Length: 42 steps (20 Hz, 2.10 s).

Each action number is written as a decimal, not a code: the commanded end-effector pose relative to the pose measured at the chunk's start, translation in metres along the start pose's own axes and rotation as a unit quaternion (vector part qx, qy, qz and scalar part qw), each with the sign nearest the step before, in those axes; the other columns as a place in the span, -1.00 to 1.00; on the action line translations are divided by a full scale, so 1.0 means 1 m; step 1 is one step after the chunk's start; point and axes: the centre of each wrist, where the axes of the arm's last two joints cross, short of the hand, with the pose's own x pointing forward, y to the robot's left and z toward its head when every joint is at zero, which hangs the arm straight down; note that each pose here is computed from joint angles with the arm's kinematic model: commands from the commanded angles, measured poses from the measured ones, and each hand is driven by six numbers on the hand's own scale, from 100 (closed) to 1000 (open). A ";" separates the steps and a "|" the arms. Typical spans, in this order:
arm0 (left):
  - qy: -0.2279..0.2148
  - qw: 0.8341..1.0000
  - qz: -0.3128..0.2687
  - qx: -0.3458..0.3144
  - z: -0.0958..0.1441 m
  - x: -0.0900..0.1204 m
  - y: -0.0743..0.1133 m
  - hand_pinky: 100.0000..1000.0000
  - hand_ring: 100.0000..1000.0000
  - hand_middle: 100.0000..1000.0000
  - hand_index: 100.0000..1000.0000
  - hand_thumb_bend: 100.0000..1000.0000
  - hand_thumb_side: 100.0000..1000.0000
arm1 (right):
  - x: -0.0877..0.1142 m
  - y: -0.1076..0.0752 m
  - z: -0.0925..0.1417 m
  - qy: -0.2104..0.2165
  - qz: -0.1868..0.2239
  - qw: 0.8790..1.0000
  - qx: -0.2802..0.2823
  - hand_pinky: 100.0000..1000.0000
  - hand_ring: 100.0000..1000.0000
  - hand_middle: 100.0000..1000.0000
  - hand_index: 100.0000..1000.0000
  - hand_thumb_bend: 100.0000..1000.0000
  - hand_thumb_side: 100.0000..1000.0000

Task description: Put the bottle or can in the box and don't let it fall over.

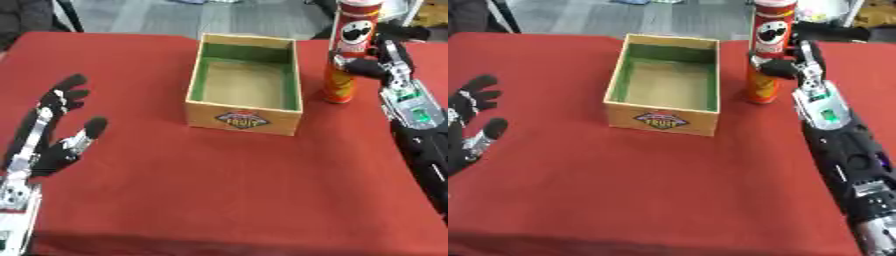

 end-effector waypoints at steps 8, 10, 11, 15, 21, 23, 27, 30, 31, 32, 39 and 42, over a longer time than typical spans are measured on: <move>-0.011 1.000 -0.006 0.003 -0.004 0.005 0.006 0.70 0.72 0.77 0.94 0.15 0.50 | 0.015 -0.013 -0.004 -0.011 -0.042 0.992 -0.117 0.38 0.16 -0.56 -0.47 -1.00 -1.00; -0.010 1.000 -0.006 0.003 -0.004 0.005 0.006 0.70 0.72 0.77 0.94 0.15 0.50 | 0.017 -0.015 -0.004 -0.015 -0.038 0.991 -0.126 0.38 0.14 -0.58 -0.50 -1.00 -0.30; -0.010 1.000 -0.006 0.003 -0.004 0.005 0.006 0.70 0.72 0.77 0.94 0.15 0.50 | 0.019 -0.016 -0.003 -0.020 -0.044 0.990 -0.129 0.38 0.14 -0.58 -0.50 -1.00 -0.30; -0.009 1.000 -0.005 0.002 -0.003 0.004 0.005 0.70 0.72 0.77 0.94 0.14 0.51 | 0.033 -0.015 -0.002 -0.043 -0.052 0.990 -0.125 0.43 0.18 -0.61 -0.52 -1.00 -0.26; -0.008 1.000 -0.003 0.000 -0.003 0.004 0.005 0.70 0.72 0.77 0.94 0.14 0.51 | 0.104 0.010 0.007 -0.165 -0.070 0.983 -0.026 0.45 0.18 -0.63 -0.54 -1.00 -0.25; -0.007 1.000 -0.003 0.001 -0.003 0.003 0.005 0.70 0.72 0.77 0.94 0.14 0.51 | 0.114 0.007 0.012 -0.171 -0.073 0.983 -0.007 0.45 0.18 -0.63 -0.54 -1.00 -0.25; -0.007 1.000 -0.003 0.001 -0.003 0.003 0.005 0.70 0.72 0.77 0.94 0.14 0.51 | 0.122 -0.001 0.013 -0.171 -0.069 0.983 0.017 0.45 0.18 -0.63 -0.54 -1.00 -0.25; -0.016 1.000 0.000 -0.009 -0.006 0.006 0.001 0.70 0.72 0.77 0.94 0.14 0.51 | 0.144 0.022 0.020 -0.203 -0.067 0.975 0.062 0.50 0.23 -0.56 -0.45 -1.00 -0.29; -0.018 1.000 0.001 -0.011 -0.007 0.007 0.001 0.70 0.72 0.77 0.94 0.14 0.51 | 0.150 0.036 0.022 -0.205 -0.059 0.973 0.082 0.51 0.24 -0.56 -0.44 -1.00 -0.29; -0.018 1.000 0.000 -0.011 -0.007 0.007 0.002 0.70 0.72 0.77 0.94 0.14 0.51 | 0.154 0.049 0.024 -0.206 -0.050 0.972 0.102 0.52 0.27 -0.52 -0.39 -1.00 -0.30; -0.016 1.000 0.001 -0.008 -0.007 0.006 0.002 0.70 0.72 0.77 0.94 0.14 0.51 | 0.133 0.099 0.031 -0.231 0.042 0.951 0.201 0.63 0.48 -0.18 0.02 -1.00 -0.64; -0.014 1.000 0.000 -0.007 -0.006 0.006 0.003 0.70 0.72 0.77 0.94 0.14 0.51 | 0.119 0.098 0.027 -0.243 0.075 0.942 0.221 0.69 0.59 0.28 0.59 -1.00 -0.40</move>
